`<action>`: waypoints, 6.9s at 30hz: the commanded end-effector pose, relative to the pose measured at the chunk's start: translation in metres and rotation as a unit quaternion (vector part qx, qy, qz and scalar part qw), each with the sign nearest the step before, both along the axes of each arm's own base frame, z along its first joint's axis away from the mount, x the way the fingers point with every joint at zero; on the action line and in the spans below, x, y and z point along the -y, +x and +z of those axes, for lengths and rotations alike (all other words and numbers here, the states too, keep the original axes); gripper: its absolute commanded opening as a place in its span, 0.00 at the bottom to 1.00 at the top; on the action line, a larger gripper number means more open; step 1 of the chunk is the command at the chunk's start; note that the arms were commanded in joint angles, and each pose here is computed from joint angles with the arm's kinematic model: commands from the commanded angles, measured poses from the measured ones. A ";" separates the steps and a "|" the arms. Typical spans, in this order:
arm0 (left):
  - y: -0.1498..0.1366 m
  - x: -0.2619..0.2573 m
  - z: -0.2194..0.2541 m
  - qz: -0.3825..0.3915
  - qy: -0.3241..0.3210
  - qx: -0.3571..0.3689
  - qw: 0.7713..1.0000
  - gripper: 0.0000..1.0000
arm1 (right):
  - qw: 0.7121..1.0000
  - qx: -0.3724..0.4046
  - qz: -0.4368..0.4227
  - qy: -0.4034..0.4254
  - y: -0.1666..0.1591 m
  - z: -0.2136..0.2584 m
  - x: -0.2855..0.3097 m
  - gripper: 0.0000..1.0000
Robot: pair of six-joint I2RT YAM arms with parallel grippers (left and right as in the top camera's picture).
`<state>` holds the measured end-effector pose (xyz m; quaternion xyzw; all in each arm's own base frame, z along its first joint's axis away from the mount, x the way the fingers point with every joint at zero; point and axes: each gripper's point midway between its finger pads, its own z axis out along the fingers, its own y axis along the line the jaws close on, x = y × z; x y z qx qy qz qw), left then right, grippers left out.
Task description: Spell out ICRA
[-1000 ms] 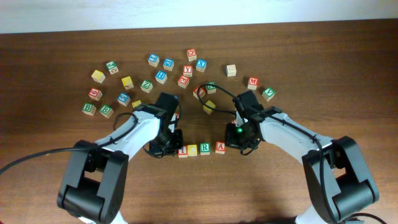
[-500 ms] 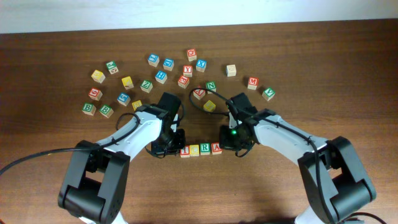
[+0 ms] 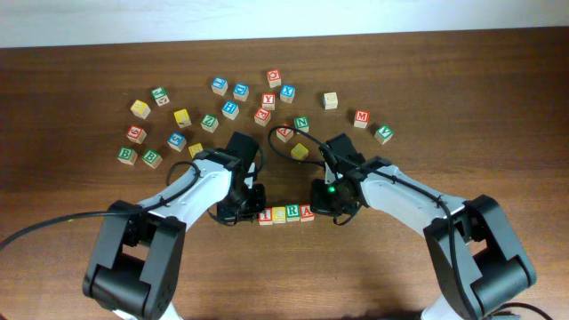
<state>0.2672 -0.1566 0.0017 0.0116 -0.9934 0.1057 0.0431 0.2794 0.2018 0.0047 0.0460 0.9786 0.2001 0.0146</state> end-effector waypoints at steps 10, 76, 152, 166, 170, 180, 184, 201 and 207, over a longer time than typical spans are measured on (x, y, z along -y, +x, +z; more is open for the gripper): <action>-0.001 0.000 -0.003 0.004 0.000 -0.003 1.000 0.00 | 0.999 -0.039 -0.029 -0.020 -0.013 -0.014 0.005 0.04; 0.024 -0.150 0.053 0.239 0.069 0.031 0.968 0.13 | 0.997 0.049 0.055 -0.037 0.046 0.048 -0.061 0.04; 0.024 -0.150 0.053 0.238 0.068 0.030 0.968 0.16 | 0.996 0.006 0.075 -0.051 0.012 0.016 -0.078 0.04; 0.026 -0.105 0.039 0.167 0.058 0.044 0.983 0.09 | 0.998 -0.027 0.026 -0.047 0.056 0.053 -0.011 0.04; 0.023 -0.078 0.026 0.122 0.059 0.034 0.990 0.09 | 0.991 -0.088 0.042 -0.091 0.032 0.050 0.029 0.04; 0.003 -0.028 0.011 0.053 0.031 0.003 0.998 0.09 | 0.976 -0.162 0.054 -0.135 -0.016 0.023 0.049 0.04; 0.004 -0.024 0.012 0.051 0.022 0.005 0.998 0.10 | 0.983 -0.133 0.072 -0.108 -0.017 0.015 0.016 0.04; -0.005 0.011 -0.015 0.000 -0.030 -0.026 0.999 0.06 | 0.987 -0.098 0.078 -0.100 -0.010 0.011 -0.007 0.04; -0.004 0.010 -0.015 -0.003 -0.023 -0.022 0.999 0.07 | 0.988 -0.095 0.073 -0.098 -0.008 0.011 -0.008 0.04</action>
